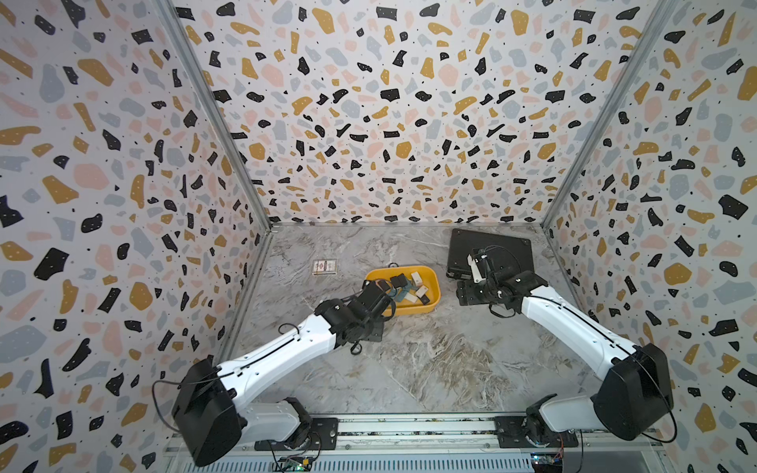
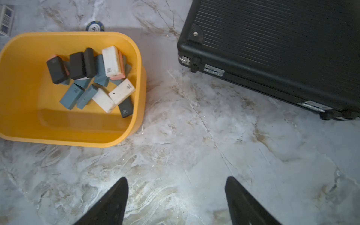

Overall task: Put the eraser in the storage box
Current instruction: Place the eraser in the storage box.

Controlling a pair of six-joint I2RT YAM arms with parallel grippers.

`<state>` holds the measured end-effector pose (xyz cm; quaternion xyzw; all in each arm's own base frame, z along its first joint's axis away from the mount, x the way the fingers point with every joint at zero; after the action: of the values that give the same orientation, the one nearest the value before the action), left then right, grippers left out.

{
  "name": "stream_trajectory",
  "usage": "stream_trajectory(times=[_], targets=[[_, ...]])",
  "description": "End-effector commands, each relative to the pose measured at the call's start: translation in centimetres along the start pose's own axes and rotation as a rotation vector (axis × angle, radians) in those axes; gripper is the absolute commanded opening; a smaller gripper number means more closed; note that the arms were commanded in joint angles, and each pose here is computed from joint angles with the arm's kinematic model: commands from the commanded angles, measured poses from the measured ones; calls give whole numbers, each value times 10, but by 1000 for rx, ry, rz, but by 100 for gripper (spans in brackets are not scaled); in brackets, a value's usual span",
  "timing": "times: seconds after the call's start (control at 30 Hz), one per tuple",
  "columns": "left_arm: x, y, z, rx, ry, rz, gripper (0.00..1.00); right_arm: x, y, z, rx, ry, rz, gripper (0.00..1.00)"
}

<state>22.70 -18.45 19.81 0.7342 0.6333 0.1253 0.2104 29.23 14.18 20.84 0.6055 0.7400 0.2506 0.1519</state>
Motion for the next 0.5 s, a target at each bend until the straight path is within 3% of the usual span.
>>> stream_trajectory(times=[0.0,0.27,0.47], targets=[[-9,36,3,-43,-51,71,15,-5,3,-10,-48,-20,12,83],[-14,94,36,-49,-130,31,13,-22,1,-15,-58,-54,38,85],[-31,117,75,7,-155,52,13,-32,3,-12,-56,-76,71,85]])
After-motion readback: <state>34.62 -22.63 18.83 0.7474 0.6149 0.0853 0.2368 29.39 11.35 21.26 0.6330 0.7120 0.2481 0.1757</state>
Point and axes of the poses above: each gripper's point midway between its finger pads, its own z axis out along the fingers, its own x axis along the line the jaws close on, y = z × x, the point moved 6 cm from there along -z, back along the fingers, and after that the axes turned 2 degrees about -z, right-handed, at the moved point
